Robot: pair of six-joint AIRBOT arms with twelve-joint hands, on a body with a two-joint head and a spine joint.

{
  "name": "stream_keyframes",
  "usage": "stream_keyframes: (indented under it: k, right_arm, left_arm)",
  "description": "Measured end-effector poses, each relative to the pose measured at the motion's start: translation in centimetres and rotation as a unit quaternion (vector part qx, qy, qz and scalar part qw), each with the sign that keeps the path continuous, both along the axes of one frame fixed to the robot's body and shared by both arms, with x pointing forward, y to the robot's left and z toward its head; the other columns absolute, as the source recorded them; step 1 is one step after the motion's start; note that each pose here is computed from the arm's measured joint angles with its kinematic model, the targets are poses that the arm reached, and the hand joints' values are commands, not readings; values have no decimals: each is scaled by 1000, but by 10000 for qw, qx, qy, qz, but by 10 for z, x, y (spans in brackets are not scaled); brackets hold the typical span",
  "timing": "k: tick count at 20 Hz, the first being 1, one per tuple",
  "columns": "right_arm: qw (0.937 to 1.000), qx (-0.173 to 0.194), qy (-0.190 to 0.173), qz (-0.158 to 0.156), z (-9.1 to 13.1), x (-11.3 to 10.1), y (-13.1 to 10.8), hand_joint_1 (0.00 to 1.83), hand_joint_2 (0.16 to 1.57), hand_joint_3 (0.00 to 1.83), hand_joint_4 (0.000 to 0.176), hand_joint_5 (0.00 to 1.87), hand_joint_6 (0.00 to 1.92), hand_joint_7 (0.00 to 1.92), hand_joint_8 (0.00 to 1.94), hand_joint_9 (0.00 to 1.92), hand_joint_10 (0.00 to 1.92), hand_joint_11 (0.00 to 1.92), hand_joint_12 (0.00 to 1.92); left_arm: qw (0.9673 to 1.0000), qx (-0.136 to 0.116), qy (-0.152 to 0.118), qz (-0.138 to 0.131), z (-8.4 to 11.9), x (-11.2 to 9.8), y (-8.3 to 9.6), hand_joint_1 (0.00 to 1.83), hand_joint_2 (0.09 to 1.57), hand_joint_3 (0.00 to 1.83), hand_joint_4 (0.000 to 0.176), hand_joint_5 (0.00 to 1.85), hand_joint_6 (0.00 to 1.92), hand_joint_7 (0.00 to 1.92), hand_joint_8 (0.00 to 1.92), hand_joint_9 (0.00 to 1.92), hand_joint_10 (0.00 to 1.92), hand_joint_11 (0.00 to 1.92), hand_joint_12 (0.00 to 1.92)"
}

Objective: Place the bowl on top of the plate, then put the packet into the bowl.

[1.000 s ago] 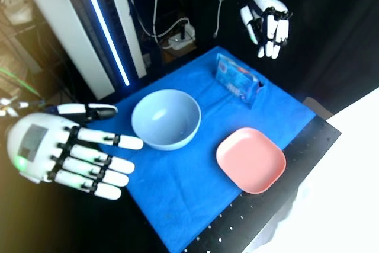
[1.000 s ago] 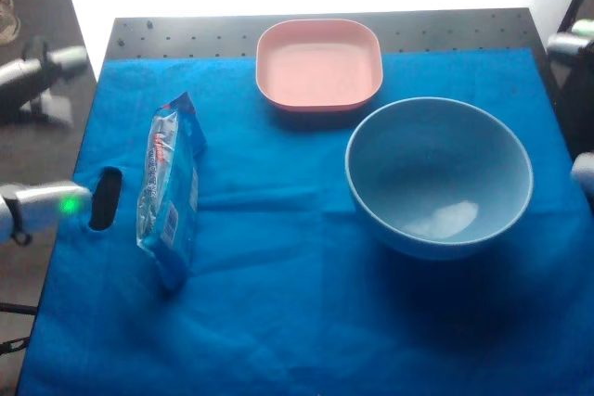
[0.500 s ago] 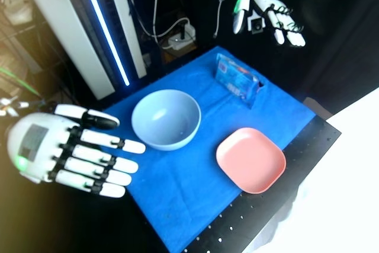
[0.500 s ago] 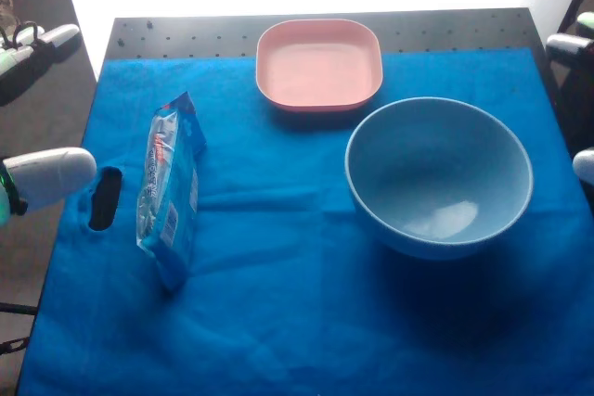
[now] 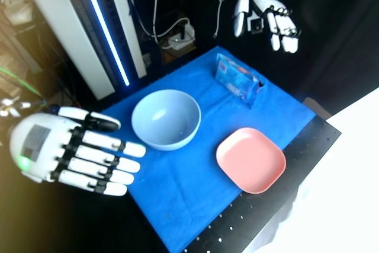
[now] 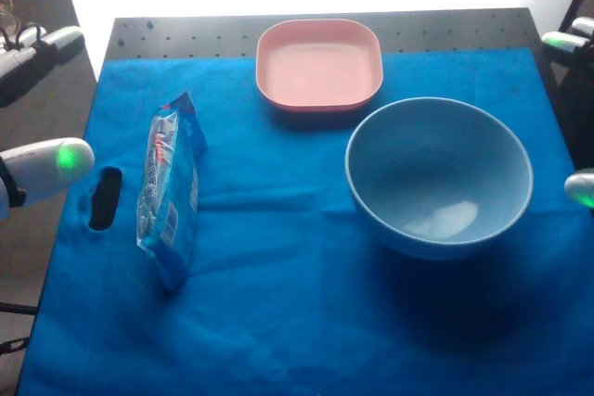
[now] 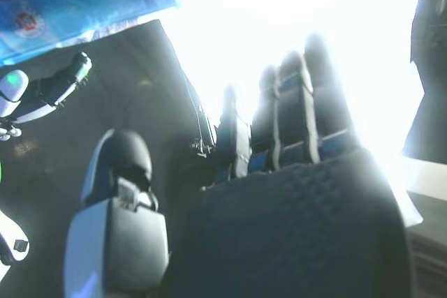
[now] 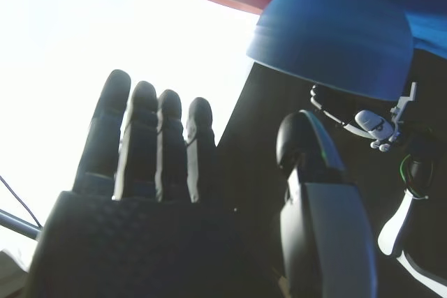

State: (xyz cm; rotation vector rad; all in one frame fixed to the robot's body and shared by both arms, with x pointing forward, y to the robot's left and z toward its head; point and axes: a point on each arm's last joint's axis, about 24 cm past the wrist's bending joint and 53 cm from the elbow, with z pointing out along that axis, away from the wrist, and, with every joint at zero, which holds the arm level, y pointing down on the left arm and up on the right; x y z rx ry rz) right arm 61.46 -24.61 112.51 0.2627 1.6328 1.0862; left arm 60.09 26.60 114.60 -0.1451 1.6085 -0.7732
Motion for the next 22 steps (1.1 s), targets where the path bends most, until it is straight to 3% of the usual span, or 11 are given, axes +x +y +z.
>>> stream_keyframes:
  k: [1, 3, 5, 6, 7, 9, 10, 12, 14, 19, 22]
  right_arm:
    - [10000, 14, 19, 74, -1, -3, 5, 555, 838, 0, 143, 75, 15, 4, 0, 0, 0, 0, 69]
    - [9993, 14, -26, 378, 1, -10, 23, 579, 791, 3, 171, 88, 4, 10, 0, 17, 1, 38, 58]
    - [9971, 64, -116, 746, 5, -20, 45, 606, 850, 21, 176, 59, 14, 14, 5, 0, 0, 0, 0]
    - [9970, 62, -118, 768, 4, -21, 46, 606, 850, 21, 176, 59, 14, 14, 5, 0, 0, 0, 0]
    - [9963, 57, -97, 850, 3, -25, 51, 609, 867, 9, 169, 93, 7, 68, 5, 66, 8, 84, 48]
    - [9949, 47, -119, 1003, 4, -29, 59, 726, 890, 1, 112, 215, 3, 187, 2, 195, 9, 224, 167]
    - [9941, 48, -138, 1071, 6, -30, 64, 786, 872, 0, 79, 303, 11, 290, 12, 295, 6, 251, 340]
    - [9929, -18, -111, 1184, 4, -30, 73, 843, 873, 0, 54, 399, 5, 413, 6, 448, 9, 278, 620]
    - [9910, -123, 18, 1333, -8, -34, 83, 879, 880, 0, 0, 550, 5, 552, 5, 611, 18, 395, 734]
    - [9871, -511, 116, 1510, -21, -27, 94, 949, 962, 0, 0, 757, 6, 734, 8, 775, 20, 449, 1014]
    - [9853, -660, 119, 1570, -24, -22, 99, 1000, 988, 0, 0, 874, 27, 853, 33, 877, 54, 531, 1044]
  left_arm:
    - [10000, -20, 14, 5, -1, 0, -1, 24, 1085, 0, 176, 0, 0, 0, 0, 0, 0, 0, 0]
    - [10000, -12, 34, -22, -3, -1, -2, 3, 1052, 0, 176, 0, 0, 0, 0, 0, 0, 0, 0]
    - [10000, -16, 21, -21, -2, -1, -2, 0, 1042, 0, 176, 0, 0, 0, 0, 0, 0, 0, 0]
    - [10000, -16, 21, -21, -2, -1, -2, 0, 1042, 0, 176, 0, 0, 0, 0, 0, 0, 0, 0]
    - [10000, -17, 21, -19, -2, -1, -2, 0, 1038, 0, 176, 0, 0, 0, 0, 0, 0, 0, 0]
    - [10000, -17, 21, -19, -2, -1, -2, 0, 1048, 0, 176, 0, 0, 0, 0, 0, 0, 0, 0]
    - [10000, -13, 18, -32, -2, -1, -2, 0, 1055, 0, 176, 0, 0, 0, 0, 0, 0, 0, 0]
    - [10000, -15, 22, -28, -2, -1, -2, 0, 1053, 0, 176, 0, 0, 0, 0, 0, 0, 0, 0]
    - [10000, -17, 23, -22, -2, -1, -2, 0, 1062, 0, 176, 0, 0, 0, 0, 0, 0, 0, 0]
    - [10000, -18, 25, -26, -2, -1, -2, 0, 1073, 3, 176, 0, 0, 0, 0, 0, 0, 0, 0]
    - [10000, -30, 31, -22, -3, -1, -2, 1, 1092, 9, 176, 0, 0, 0, 0, 0, 0, 0, 0]
